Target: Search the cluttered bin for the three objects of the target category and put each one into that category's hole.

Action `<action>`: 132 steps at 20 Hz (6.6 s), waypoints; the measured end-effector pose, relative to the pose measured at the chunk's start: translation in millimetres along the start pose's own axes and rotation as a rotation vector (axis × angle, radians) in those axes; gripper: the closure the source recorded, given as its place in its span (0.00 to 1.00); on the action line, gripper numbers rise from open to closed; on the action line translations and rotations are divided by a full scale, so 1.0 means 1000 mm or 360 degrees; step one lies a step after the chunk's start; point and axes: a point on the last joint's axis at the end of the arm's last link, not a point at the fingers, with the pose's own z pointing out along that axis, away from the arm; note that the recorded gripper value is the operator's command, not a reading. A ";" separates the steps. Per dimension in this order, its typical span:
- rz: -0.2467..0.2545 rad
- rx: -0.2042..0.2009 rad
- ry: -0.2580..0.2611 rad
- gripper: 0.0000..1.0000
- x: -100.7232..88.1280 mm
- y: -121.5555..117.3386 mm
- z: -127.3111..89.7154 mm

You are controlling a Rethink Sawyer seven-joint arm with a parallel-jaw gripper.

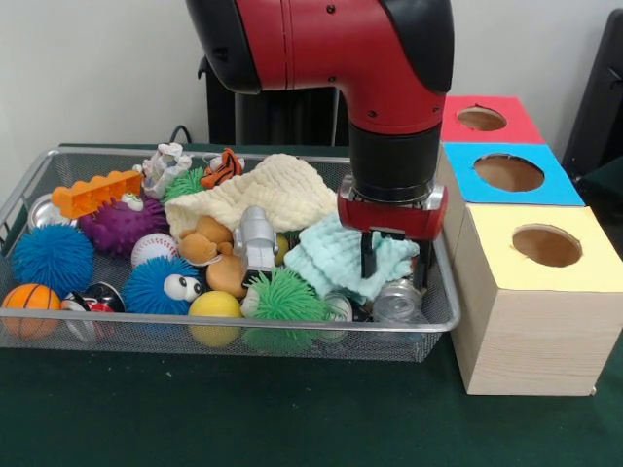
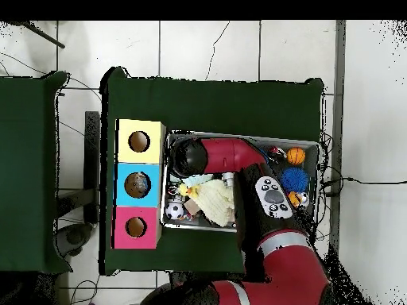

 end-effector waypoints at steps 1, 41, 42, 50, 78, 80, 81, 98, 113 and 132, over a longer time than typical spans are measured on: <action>0.0010 -0.0008 -0.0010 0.00 -0.005 0.002 -0.001; 0.0033 -0.0016 -0.0054 0.00 -0.040 0.017 -0.007; 0.0038 -0.0014 -0.0049 0.00 -0.039 0.014 -0.007; 0.0063 -0.0005 -0.0029 0.00 -0.036 -0.001 -0.010; 0.0012 -0.0001 -0.0063 0.00 -0.016 0.007 0.034; 0.0013 0.0000 -0.0070 0.00 -0.015 0.006 0.037; 0.0011 0.0000 -0.0073 0.00 -0.015 0.007 0.038; -0.0015 -0.0012 -0.0183 1.00 -0.015 0.009 0.047; -0.0001 -0.0005 -0.0171 1.00 -0.020 0.013 0.019; 0.0022 0.0004 -0.0168 0.00 -0.032 0.018 -0.022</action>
